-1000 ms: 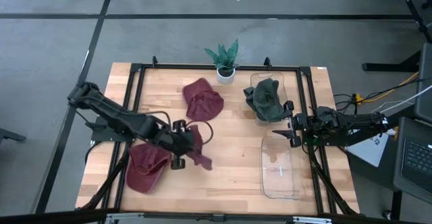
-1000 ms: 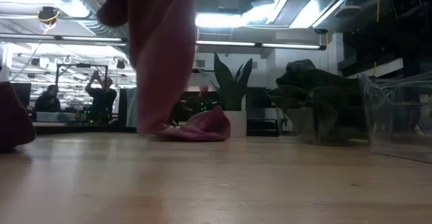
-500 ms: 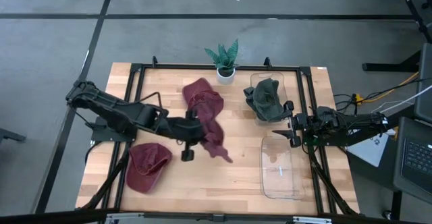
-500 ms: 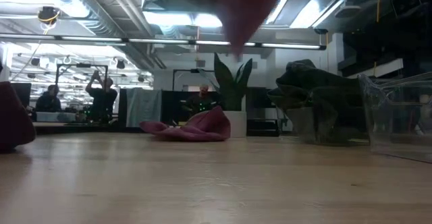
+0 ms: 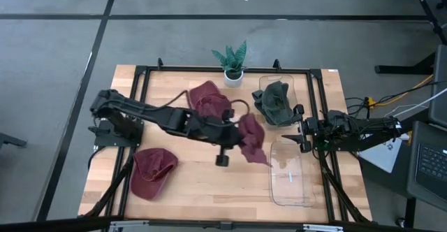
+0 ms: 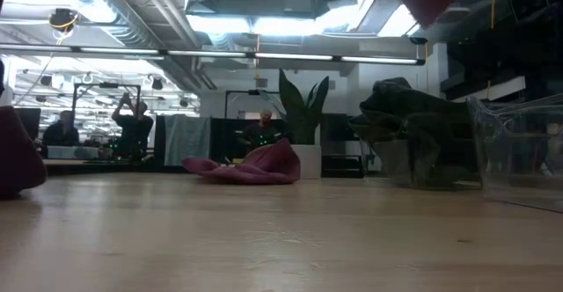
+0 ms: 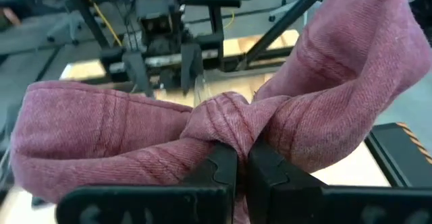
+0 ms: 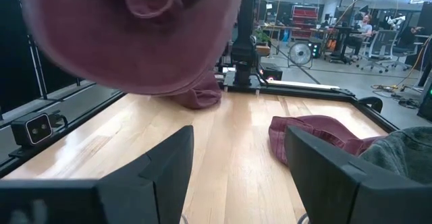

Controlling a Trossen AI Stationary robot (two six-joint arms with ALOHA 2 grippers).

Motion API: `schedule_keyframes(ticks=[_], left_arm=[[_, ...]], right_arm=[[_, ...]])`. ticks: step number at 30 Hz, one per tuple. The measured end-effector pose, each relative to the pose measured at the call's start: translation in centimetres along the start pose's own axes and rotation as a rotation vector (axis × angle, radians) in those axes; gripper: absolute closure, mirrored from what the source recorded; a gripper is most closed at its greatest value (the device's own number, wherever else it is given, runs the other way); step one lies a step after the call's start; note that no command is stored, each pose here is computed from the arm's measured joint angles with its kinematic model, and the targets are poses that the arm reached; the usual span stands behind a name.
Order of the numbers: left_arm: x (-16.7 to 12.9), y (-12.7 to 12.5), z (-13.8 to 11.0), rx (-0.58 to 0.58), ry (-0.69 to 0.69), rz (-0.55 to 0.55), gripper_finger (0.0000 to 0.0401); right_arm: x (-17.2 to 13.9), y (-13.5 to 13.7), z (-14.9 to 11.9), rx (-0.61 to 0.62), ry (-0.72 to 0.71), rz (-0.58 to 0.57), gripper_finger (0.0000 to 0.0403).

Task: Pick & Place hat
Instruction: Put the middle red cap into the bottom transparent bin

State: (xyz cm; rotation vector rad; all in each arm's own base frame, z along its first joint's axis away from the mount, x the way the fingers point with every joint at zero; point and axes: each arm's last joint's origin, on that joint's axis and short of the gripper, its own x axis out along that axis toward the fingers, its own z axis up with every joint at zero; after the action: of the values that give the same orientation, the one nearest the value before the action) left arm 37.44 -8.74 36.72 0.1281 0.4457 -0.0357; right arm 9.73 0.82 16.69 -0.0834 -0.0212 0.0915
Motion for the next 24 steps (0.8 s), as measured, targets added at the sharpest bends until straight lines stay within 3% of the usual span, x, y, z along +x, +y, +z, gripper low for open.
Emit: schedule_keyframes(ticks=[4, 11, 24], left_arm=[[2.4, -0.5, 1.0, 0.047, -0.040, -0.023, 0.0397], [7.2, -1.7, 0.6, 0.063, -0.055, -0.097, 0.0397], [14.8, -3.6, -2.9, 0.049, -0.131, -0.129, 0.0397]], right_arm=[[0.0, 0.0, 0.0, 0.000, 0.000, 0.000, 0.0174], [0.0, 0.0, 0.0, 0.000, 0.000, 0.000, 0.0174], [0.0, 0.0, 0.0, 0.000, 0.000, 0.000, 0.0174]])
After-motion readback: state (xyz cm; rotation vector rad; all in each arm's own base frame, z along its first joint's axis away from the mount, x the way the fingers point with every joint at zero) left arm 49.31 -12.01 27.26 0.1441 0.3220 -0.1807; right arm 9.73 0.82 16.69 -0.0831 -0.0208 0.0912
